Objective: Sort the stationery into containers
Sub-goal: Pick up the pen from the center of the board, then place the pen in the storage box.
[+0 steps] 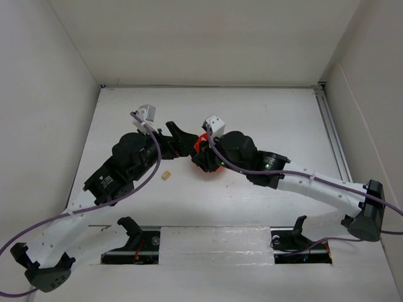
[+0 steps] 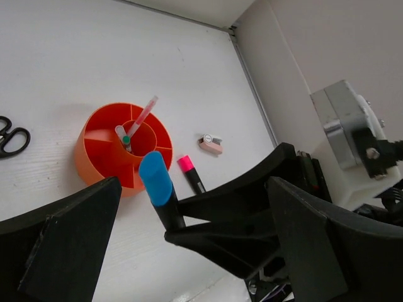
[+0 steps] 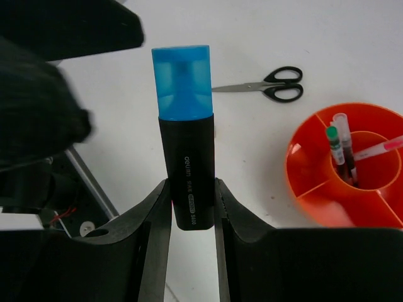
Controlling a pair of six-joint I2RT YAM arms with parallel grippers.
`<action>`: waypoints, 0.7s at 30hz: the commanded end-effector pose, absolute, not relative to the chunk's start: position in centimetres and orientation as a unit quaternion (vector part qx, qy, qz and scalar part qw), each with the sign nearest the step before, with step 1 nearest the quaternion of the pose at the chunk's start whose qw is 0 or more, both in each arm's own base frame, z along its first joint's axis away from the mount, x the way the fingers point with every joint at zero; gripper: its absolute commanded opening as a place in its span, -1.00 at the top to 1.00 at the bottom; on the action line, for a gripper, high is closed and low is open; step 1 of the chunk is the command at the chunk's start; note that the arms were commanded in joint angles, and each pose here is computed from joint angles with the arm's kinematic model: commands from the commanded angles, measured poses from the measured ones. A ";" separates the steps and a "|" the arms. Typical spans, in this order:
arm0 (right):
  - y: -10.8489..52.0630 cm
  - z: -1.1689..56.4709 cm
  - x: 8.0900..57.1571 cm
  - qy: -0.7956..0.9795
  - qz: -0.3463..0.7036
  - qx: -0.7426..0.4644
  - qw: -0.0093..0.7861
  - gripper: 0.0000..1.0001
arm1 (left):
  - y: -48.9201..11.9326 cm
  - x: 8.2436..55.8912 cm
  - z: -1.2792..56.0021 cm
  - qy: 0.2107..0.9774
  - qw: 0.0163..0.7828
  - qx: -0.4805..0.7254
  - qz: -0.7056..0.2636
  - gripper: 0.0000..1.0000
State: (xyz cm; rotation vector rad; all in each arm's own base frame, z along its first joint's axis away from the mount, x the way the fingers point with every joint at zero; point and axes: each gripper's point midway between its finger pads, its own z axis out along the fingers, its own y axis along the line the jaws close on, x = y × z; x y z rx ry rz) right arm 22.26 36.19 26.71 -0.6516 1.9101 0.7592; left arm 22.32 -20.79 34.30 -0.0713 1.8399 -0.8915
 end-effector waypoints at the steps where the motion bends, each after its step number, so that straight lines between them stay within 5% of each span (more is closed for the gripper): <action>1: 37.4 31.8 21.9 0.739 0.355 -0.237 0.521 1.00 | -21.1 22.1 35.8 0.743 0.538 -0.022 -0.399 -1.00; 10: 36.6 35.7 21.2 0.708 0.382 -0.213 0.554 1.00 | -20.9 21.8 35.3 0.742 0.534 -0.030 -0.404 -0.47; 14: 36.5 35.7 20.7 0.702 0.396 -0.210 0.553 1.00 | -20.9 21.8 35.4 0.738 0.537 -0.030 -0.408 -0.44; 19: 37.4 35.6 19.8 0.695 0.413 -0.228 0.542 1.00 | -21.0 21.8 35.7 0.729 0.541 -0.035 -0.417 0.10; 21: 37.7 35.9 19.3 0.690 0.421 -0.233 0.541 1.00 | -21.0 21.9 36.1 0.723 0.546 -0.036 -0.422 0.10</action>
